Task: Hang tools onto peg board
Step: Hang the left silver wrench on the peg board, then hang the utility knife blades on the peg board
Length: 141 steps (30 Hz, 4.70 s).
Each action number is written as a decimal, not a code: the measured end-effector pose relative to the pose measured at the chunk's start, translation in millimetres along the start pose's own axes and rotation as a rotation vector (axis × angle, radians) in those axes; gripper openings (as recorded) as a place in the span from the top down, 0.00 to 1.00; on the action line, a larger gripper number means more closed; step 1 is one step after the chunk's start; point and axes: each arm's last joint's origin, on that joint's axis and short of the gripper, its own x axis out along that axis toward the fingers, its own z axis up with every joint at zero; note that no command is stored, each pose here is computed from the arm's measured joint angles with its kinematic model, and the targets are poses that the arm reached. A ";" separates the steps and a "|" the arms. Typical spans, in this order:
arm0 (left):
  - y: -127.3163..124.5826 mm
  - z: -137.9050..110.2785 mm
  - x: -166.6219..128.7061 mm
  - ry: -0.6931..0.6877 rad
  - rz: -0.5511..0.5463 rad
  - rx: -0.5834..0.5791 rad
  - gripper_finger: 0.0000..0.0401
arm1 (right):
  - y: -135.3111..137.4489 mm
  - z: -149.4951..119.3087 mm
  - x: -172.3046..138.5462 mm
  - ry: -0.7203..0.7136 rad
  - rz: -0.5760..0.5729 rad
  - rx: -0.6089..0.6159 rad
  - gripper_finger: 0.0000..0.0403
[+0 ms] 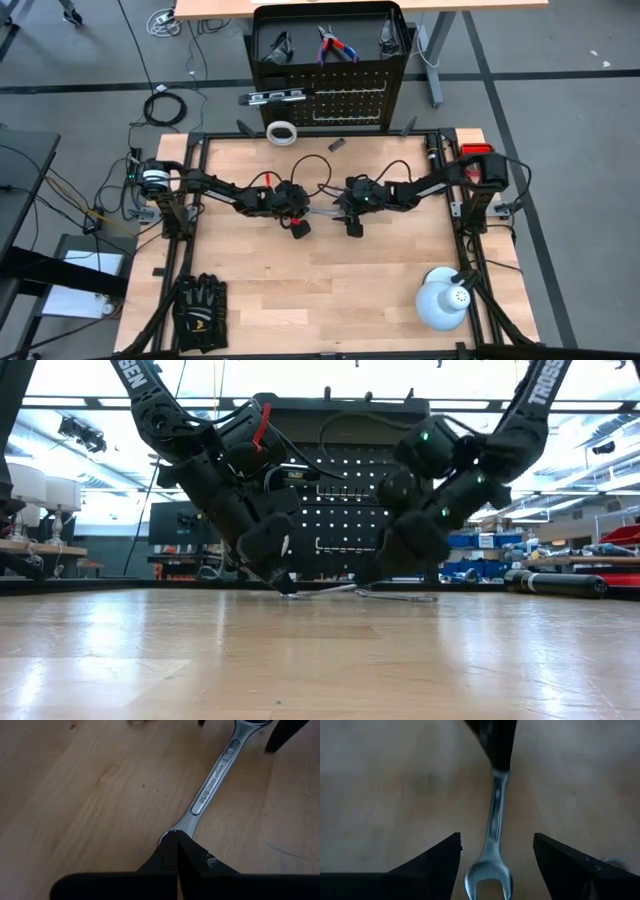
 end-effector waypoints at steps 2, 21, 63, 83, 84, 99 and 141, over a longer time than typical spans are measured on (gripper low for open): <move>-0.1 0.3 0.1 -0.004 -0.001 -0.001 1.00 | 0.3 -4.7 6.6 -0.004 0.003 0.000 0.32; -0.2 0.2 0.3 -0.004 -0.004 -0.001 1.00 | 0.8 -12.2 15.8 -0.009 0.001 0.039 0.61; 1.3 -6.1 -64.6 -0.838 0.300 0.036 1.00 | -61.5 52.9 -86.2 -0.181 -0.724 0.046 0.72; 15.6 -15.3 -57.1 -0.949 0.331 0.033 1.00 | -81.2 67.6 -113.5 -0.305 -1.196 0.188 0.72; 15.5 -15.3 -57.0 -0.951 0.323 0.030 1.00 | -81.5 67.3 -113.8 -0.306 -1.206 0.198 0.72; 15.1 -15.2 -57.0 -0.954 0.309 0.031 1.00 | -100.8 45.3 -113.4 -0.203 -1.238 0.337 0.72; 19.5 -17.3 -51.6 -0.898 0.328 0.043 1.00 | -88.4 30.3 -96.3 -0.104 -0.745 0.377 0.50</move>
